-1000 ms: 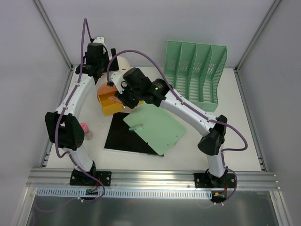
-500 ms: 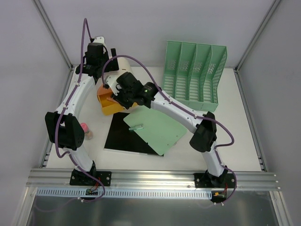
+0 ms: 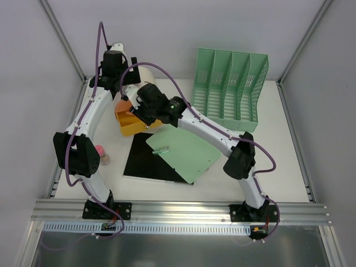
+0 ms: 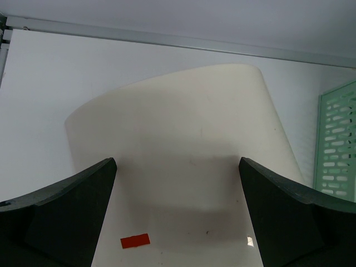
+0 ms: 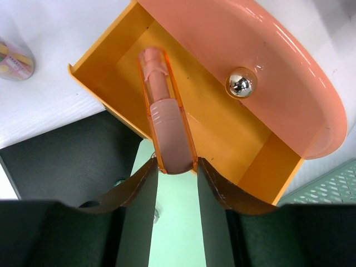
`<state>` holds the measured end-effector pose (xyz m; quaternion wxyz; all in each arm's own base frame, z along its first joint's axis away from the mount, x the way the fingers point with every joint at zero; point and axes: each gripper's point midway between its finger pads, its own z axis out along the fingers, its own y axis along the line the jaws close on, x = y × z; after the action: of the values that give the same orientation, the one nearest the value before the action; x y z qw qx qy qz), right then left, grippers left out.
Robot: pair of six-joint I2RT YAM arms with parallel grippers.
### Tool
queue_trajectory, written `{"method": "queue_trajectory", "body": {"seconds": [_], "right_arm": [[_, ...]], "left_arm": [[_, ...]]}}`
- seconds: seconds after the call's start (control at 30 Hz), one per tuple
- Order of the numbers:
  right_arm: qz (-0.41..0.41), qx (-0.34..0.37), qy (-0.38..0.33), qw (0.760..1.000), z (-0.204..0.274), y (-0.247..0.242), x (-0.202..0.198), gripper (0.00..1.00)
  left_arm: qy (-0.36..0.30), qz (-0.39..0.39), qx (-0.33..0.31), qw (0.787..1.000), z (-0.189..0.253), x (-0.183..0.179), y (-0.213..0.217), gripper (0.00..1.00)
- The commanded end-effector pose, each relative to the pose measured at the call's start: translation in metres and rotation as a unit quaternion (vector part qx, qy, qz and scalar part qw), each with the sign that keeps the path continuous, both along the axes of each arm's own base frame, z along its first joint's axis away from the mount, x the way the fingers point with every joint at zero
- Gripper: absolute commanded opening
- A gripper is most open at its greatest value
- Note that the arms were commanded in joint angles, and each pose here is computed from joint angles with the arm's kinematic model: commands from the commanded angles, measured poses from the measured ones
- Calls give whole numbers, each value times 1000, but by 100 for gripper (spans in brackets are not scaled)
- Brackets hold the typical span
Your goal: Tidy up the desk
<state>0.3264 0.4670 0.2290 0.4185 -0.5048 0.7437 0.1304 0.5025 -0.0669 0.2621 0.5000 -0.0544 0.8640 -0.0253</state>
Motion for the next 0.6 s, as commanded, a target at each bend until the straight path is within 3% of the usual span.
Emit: {"method": "queue_trajectory", "body": {"seconds": [0.0,0.1,0.2,0.27,0.57], "right_arm": [[-13,29,-31,999,24,6,13,39],[-16,31,-33,999,25,7,14,44],[-19,33,-37,999,27,6,15,58],[-26,36,-44,998,33,4,16,62],[-36,39,-54,997,45,-35,-12,63]], "left_arm": [[61,-4,13,998,-32,-13,3,95],[61,-3,13,998,-32,-12,3,95],[61,-3,14,998,-32,-13,3,94],[61,-3,14,998,-32,-13,3,95],[60,-1,16,998,-32,-12,4,95]]}}
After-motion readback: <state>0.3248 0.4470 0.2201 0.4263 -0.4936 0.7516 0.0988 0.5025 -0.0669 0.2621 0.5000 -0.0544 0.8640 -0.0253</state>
